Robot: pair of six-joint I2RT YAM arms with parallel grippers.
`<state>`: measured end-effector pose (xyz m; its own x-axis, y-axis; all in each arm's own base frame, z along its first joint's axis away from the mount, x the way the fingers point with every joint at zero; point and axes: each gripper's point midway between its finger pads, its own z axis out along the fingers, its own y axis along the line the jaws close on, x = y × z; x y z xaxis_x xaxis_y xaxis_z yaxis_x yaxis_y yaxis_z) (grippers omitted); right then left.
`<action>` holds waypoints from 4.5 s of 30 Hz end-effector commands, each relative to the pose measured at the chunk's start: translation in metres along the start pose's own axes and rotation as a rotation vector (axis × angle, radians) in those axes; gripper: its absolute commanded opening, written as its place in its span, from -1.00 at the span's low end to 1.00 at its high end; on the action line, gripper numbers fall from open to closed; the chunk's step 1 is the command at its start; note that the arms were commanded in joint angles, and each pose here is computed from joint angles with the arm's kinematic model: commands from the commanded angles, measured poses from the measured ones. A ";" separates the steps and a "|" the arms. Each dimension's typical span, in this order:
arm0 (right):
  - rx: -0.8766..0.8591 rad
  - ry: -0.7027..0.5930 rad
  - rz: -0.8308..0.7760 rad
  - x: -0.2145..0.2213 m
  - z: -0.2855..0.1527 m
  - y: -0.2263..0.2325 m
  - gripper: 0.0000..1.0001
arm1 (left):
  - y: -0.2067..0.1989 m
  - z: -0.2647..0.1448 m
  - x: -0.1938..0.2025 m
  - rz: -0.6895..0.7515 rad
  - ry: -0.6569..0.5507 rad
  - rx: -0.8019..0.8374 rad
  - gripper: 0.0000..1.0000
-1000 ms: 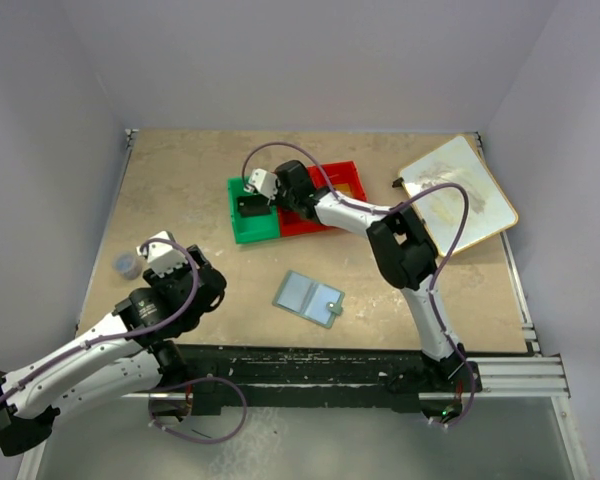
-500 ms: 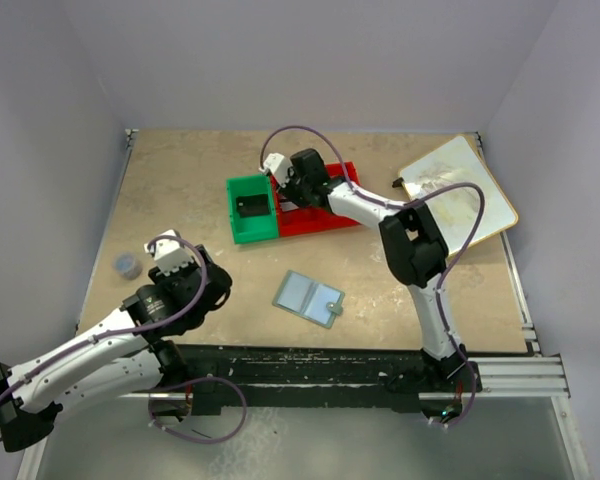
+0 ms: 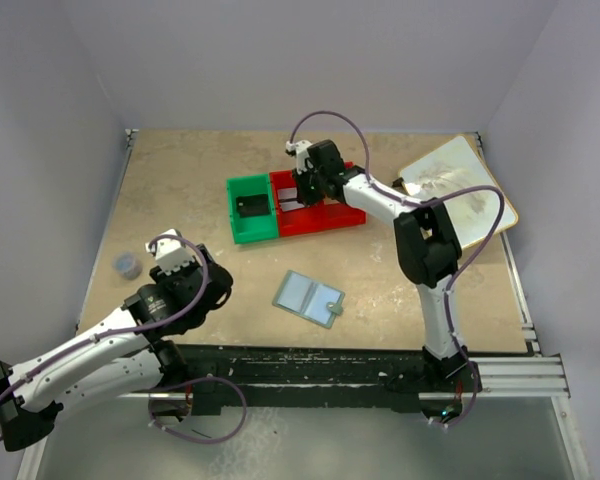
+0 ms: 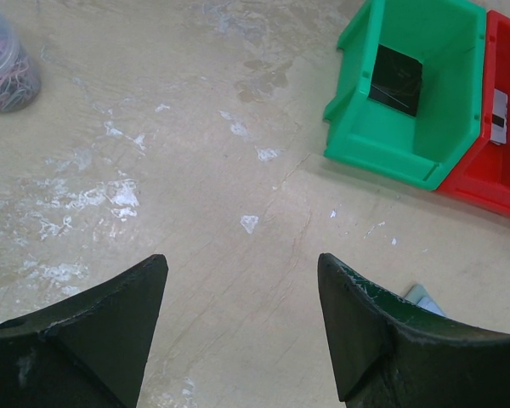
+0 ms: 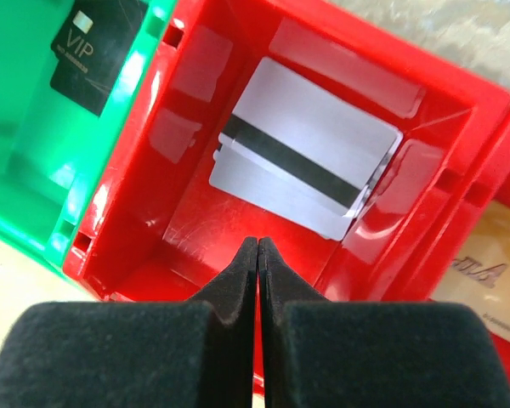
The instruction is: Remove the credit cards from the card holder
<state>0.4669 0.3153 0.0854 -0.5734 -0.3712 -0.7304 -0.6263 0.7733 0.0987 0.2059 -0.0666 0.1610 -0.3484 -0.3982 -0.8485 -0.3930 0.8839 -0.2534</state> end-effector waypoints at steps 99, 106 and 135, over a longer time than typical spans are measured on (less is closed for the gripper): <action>0.379 -0.032 0.190 -0.010 0.090 -0.013 -0.58 | -0.027 0.030 0.007 0.073 0.110 -0.026 0.48; 0.346 -0.076 0.186 -0.037 0.064 -0.005 -0.57 | -0.020 0.029 0.000 0.066 0.080 -0.057 0.48; 0.033 -0.207 0.082 -0.087 0.031 0.133 -0.61 | 0.022 0.004 -0.051 -0.100 -0.106 -0.133 0.48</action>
<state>0.4503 0.4530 0.1332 -0.5066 -0.2053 -0.8374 -0.5423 0.8309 0.1244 0.2178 -0.0325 0.1842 -0.2555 -0.4430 -0.8593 -0.5145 0.8148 -0.2671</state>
